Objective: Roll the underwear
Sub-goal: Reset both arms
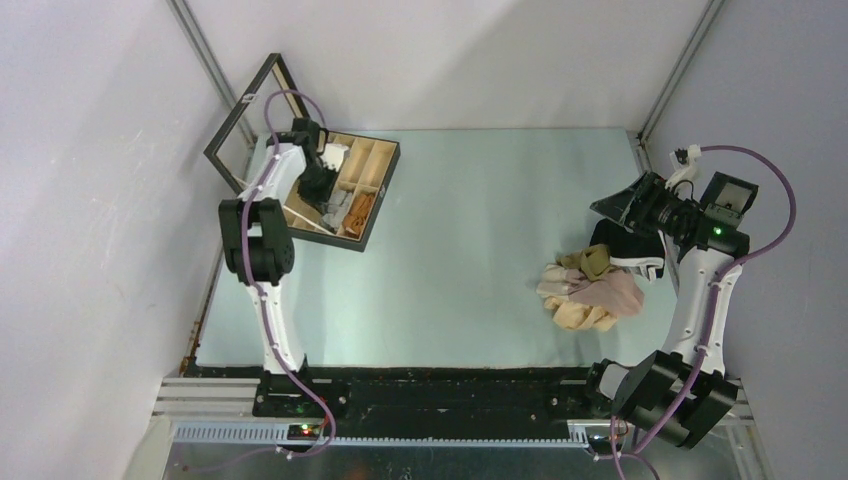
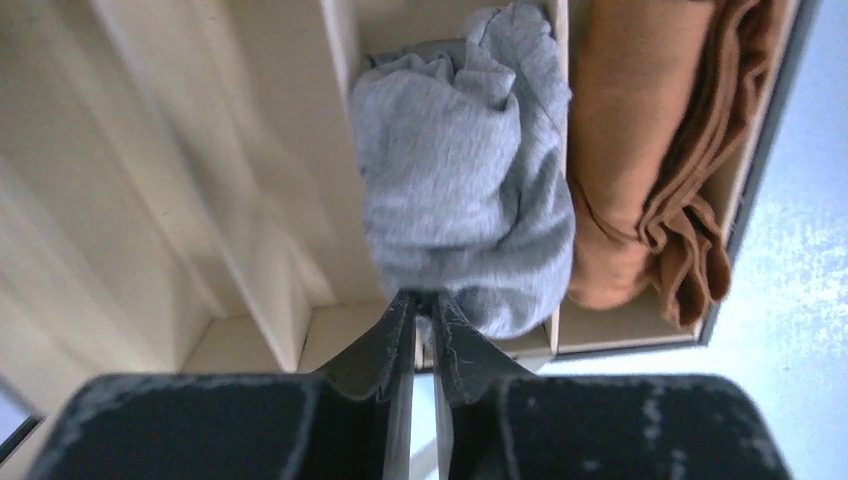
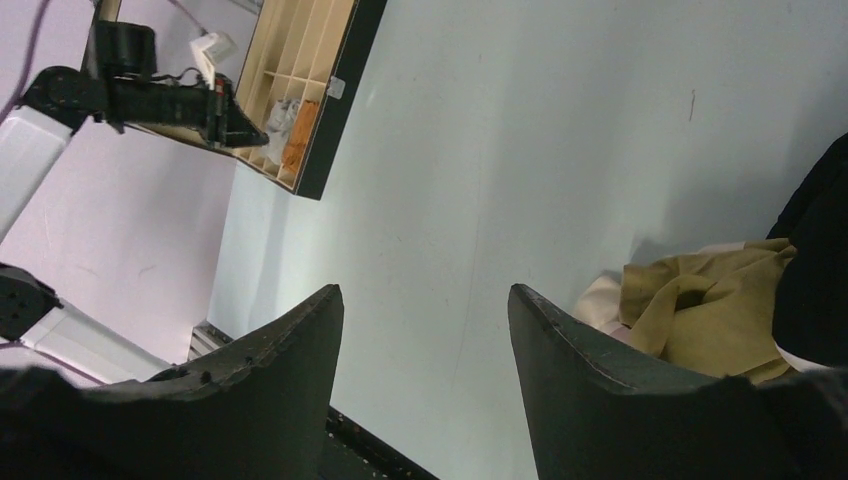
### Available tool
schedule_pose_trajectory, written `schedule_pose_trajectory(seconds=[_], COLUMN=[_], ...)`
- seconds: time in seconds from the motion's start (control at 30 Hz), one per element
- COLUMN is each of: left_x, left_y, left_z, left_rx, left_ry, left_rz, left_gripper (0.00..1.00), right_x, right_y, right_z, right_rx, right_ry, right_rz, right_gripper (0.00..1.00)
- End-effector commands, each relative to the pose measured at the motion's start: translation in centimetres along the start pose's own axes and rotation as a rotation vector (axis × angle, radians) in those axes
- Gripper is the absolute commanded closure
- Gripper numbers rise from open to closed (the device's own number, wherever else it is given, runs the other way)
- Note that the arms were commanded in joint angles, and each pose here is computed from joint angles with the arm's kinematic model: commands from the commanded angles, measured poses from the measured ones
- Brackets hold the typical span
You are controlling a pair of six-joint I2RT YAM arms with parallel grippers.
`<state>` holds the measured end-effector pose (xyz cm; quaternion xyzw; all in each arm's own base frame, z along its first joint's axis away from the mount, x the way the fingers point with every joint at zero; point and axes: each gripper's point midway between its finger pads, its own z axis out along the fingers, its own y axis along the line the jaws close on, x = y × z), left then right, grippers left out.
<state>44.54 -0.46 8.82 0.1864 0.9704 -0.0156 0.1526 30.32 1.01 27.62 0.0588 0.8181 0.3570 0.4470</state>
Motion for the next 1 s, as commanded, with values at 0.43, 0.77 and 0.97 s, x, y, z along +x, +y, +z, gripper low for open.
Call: schedule_pose_trajectory(seconds=[0.43, 0.77, 0.97], left_x=[-1.3, -7.4, -8.4], left_y=[0.6, 0.8, -2.0], left_z=[-5.3, -19.7, -23.8], left_rx=[-0.03, -0.188, -0.108], left_ry=[-0.058, -0.586, -0.93], left_rz=[0.056, -0.022, -0.106], left_gripper=[0.56, 0.01, 0.01], right_x=[-1.6, -7.4, -9.4], right_y=[0.0, 6.3, 8.7], right_z=[-0.4, 3.6, 5.3], right_rx=[0.124, 0.425, 0.396], right_ry=[-0.027, -0.108, -0.154], right_rz=[-0.124, -0.464, -0.438], right_gripper=[0.21, 0.01, 0.01])
